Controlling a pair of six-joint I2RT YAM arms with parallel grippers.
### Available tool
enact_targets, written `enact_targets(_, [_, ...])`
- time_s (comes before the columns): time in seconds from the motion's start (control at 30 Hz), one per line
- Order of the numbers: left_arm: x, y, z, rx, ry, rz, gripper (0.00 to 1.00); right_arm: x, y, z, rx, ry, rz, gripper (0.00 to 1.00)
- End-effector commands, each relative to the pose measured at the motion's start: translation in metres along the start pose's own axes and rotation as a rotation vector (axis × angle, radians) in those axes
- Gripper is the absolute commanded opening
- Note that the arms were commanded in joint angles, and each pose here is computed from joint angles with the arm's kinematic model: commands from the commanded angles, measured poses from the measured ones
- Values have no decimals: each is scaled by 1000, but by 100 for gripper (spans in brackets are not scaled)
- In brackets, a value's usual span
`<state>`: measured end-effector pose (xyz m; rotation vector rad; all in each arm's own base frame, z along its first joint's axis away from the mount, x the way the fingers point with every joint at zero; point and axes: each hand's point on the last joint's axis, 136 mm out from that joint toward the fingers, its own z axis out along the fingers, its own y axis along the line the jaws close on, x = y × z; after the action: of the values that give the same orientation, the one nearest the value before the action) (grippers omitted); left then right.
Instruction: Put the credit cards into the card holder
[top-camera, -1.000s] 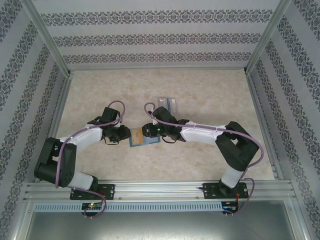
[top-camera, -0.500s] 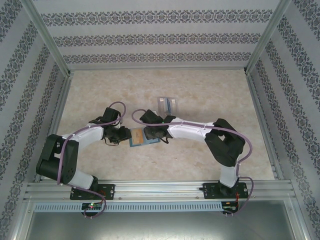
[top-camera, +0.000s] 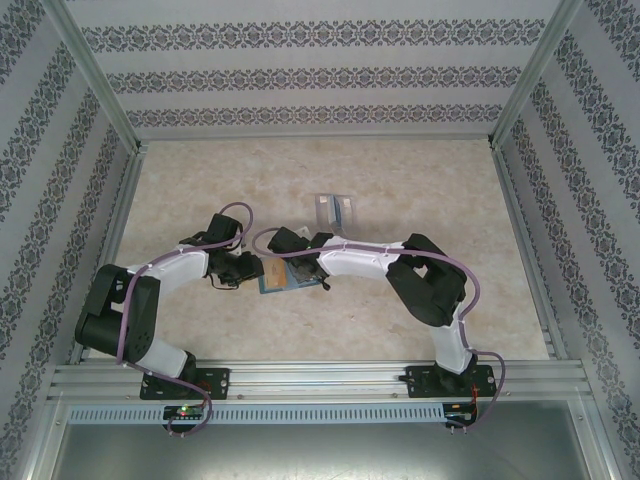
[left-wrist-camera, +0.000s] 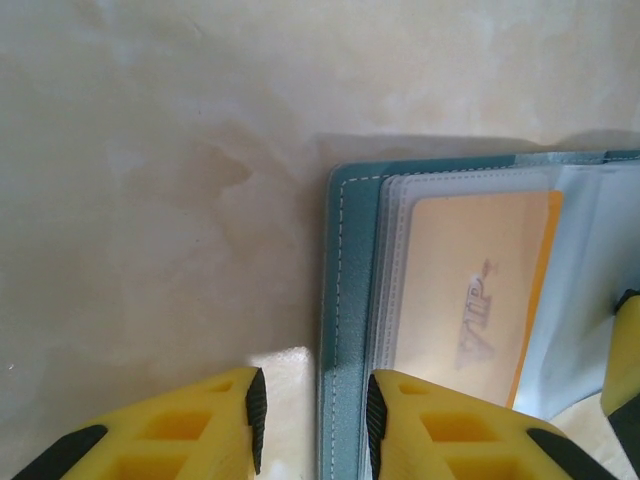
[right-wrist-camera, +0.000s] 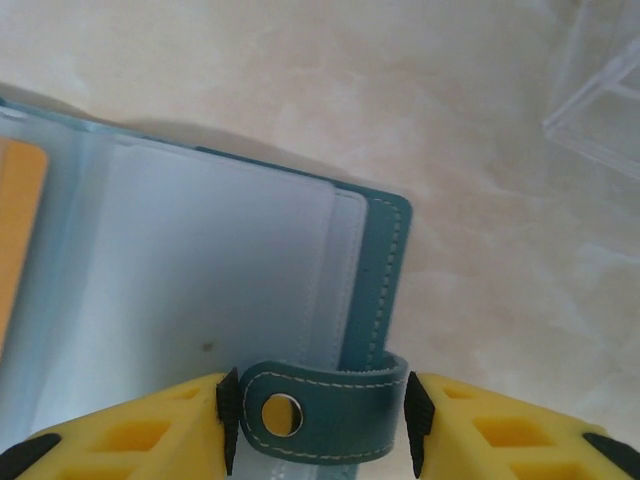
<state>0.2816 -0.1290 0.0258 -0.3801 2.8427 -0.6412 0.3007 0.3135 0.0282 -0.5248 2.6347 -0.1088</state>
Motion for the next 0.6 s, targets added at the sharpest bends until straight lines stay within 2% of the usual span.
enact_targets(0.0, [-1,-1,0,9,5,0,35,-3,-17,-9,93,-27,-2,48])
enact_targets(0.57, [5,-1,4,27,25,-11,34,-2,-39,-18,195,-59,-41,47])
